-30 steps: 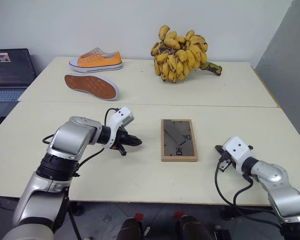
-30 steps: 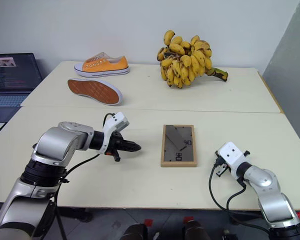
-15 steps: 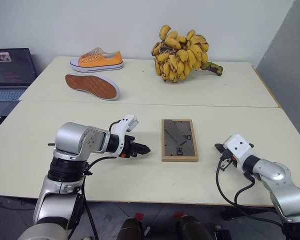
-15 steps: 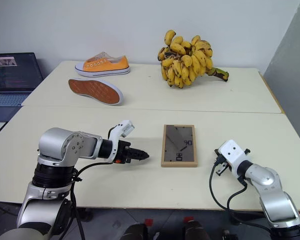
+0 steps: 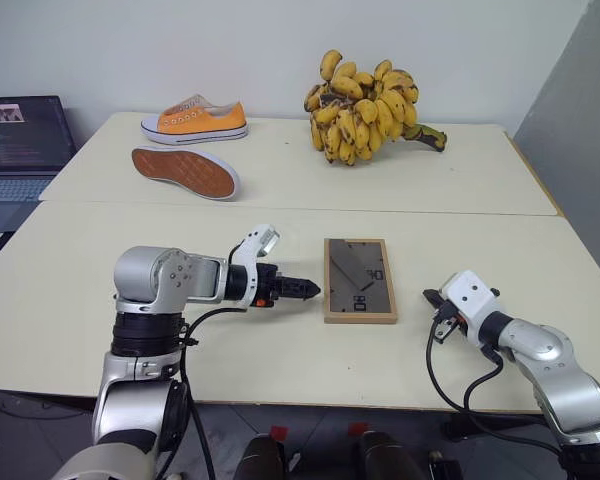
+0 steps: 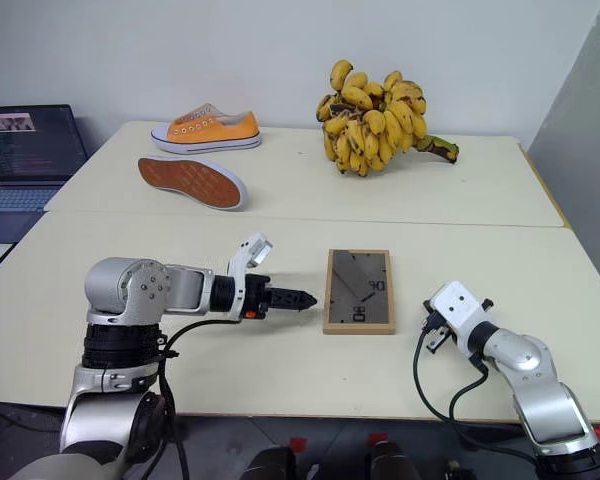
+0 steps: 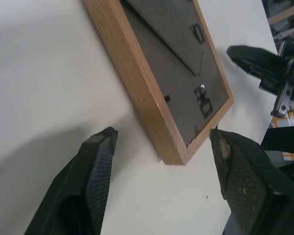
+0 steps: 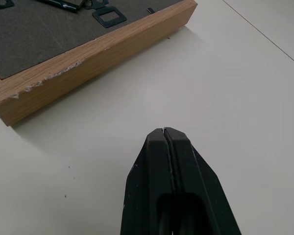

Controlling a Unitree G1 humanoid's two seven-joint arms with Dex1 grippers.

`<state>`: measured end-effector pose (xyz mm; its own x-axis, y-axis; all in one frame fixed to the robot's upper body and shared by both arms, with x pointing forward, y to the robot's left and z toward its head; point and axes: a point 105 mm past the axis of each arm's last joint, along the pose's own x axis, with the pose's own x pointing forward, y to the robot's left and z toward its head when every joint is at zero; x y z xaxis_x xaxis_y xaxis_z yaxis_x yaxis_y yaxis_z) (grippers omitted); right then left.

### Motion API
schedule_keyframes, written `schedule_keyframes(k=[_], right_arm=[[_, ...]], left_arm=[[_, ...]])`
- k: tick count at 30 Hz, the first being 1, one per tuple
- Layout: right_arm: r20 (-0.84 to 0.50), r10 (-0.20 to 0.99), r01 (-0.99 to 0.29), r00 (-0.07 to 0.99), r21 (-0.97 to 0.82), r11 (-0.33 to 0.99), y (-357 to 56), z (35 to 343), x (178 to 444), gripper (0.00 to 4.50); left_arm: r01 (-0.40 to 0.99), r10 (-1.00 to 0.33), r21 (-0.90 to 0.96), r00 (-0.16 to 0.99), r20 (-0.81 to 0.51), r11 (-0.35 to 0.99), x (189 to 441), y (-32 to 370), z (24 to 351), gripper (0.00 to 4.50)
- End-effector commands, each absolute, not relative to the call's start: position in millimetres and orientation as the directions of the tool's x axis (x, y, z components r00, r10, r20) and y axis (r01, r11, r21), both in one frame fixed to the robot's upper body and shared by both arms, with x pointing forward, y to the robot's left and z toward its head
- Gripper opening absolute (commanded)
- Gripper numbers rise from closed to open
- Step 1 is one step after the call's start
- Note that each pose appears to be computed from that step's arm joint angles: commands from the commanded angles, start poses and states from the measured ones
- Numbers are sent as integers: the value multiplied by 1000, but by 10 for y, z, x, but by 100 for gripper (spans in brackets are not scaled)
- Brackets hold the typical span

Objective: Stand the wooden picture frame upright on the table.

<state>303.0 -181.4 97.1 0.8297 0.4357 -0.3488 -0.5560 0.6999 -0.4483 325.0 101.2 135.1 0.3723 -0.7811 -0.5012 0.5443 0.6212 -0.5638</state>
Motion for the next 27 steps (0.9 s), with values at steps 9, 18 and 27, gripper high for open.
schedule_keyframes(k=[9, 18, 27], right_arm=[[-340, 515, -617, 787, -443, 650, -1459, 995, 3076, 0], [-281, 552, -618, 785, -430, 659, -1197, 1156, 3138, 0], [-253, 557, -609, 791, -404, 682, -1091, 1212, 3158, 0]], left_arm=[[457, -804, -661, 327, -497, 595, 3265, 821, 1191, 320], [393, -778, -673, 368, -509, 627, 3385, 816, 1210, 320], [384, -755, -654, 409, -513, 652, 3470, 857, 1303, 320]])
